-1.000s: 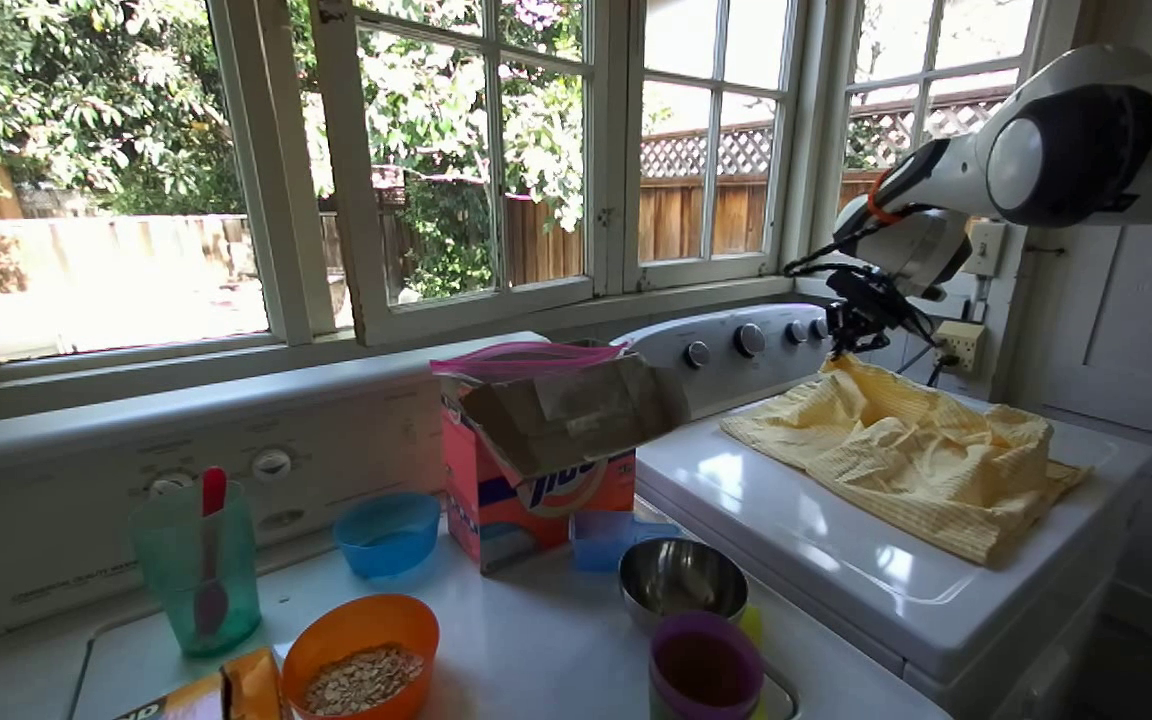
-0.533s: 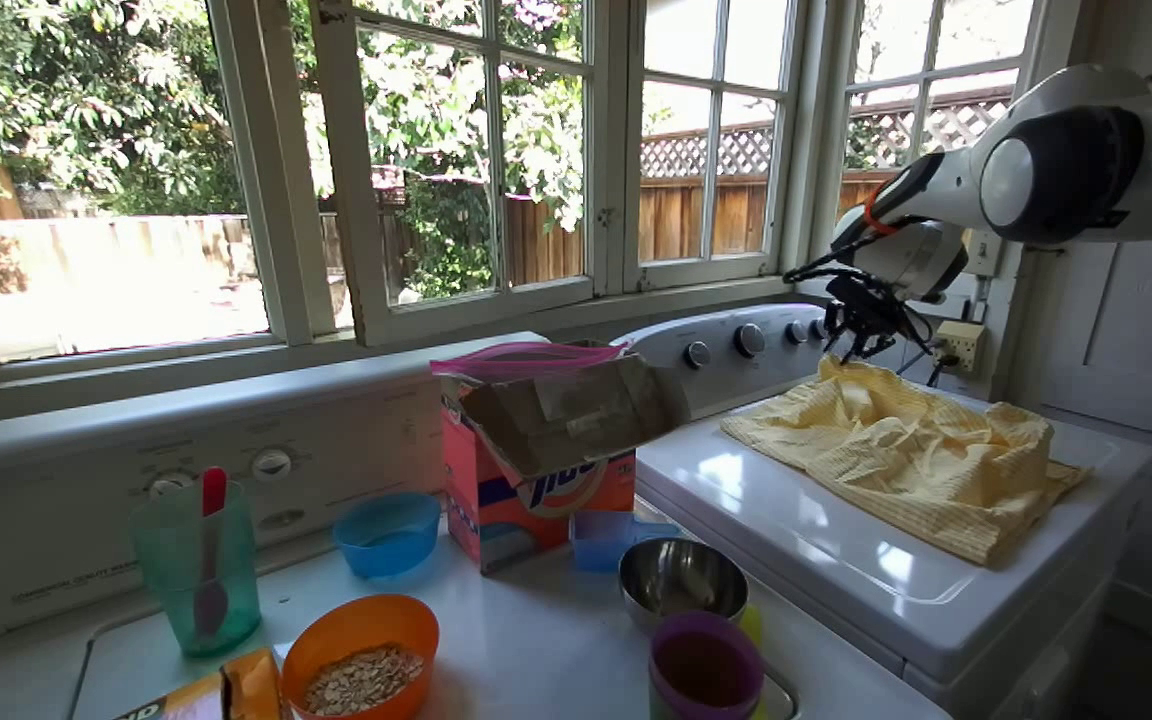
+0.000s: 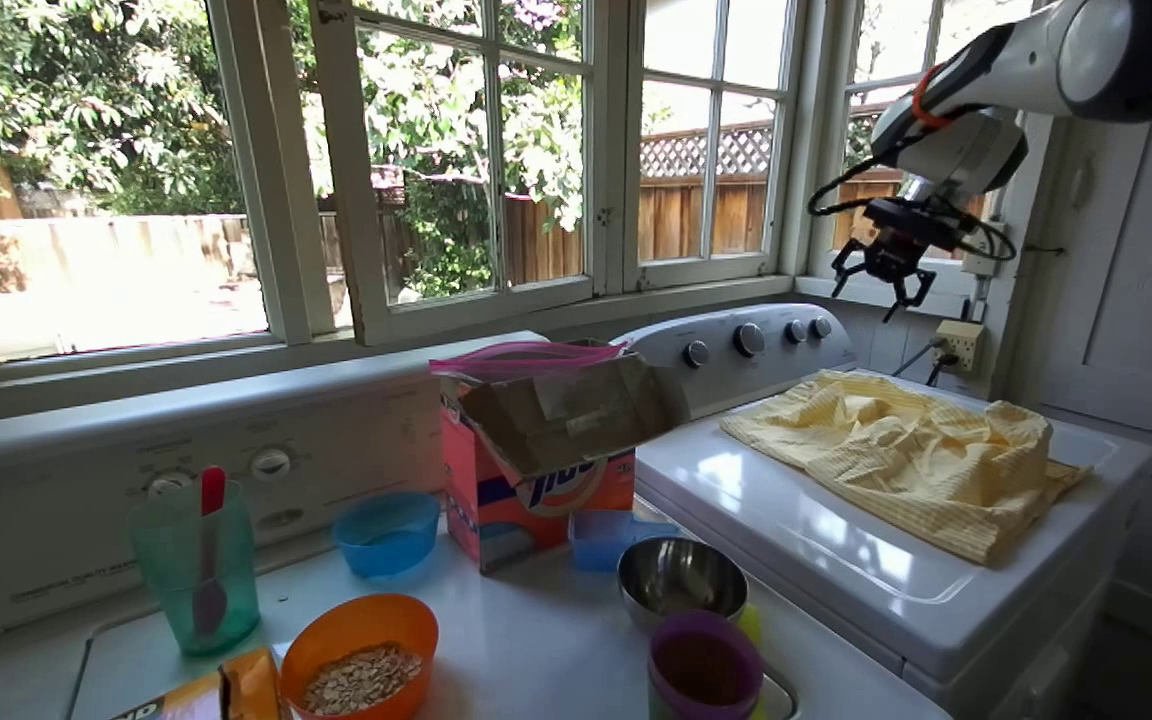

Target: Fold the towel once

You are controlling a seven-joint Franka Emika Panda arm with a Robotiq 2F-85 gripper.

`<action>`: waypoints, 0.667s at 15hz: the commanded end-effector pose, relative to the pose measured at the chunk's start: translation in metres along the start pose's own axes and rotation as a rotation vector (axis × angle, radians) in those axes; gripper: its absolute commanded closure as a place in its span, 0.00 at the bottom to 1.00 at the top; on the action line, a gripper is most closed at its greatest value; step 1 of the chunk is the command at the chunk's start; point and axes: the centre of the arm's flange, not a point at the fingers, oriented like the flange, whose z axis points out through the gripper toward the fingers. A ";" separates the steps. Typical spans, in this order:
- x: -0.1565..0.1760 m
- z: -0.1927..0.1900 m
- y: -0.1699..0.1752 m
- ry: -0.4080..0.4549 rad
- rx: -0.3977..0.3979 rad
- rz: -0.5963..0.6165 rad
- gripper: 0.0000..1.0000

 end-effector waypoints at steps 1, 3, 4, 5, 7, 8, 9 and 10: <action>-0.073 -0.042 0.021 -0.056 -0.127 -0.144 0.00; -0.102 -0.055 0.019 -0.052 -0.193 -0.229 0.00; -0.115 -0.059 0.017 -0.045 -0.226 -0.271 0.00; -0.130 -0.062 0.015 -0.037 -0.261 -0.312 0.00; -0.159 -0.068 0.009 -0.026 -0.331 -0.391 0.00; -0.173 -0.068 0.006 -0.023 -0.377 -0.424 0.00; -0.185 -0.066 0.003 -0.017 -0.417 -0.462 0.00; -0.139 -0.067 -0.011 -0.037 -0.353 -0.399 0.00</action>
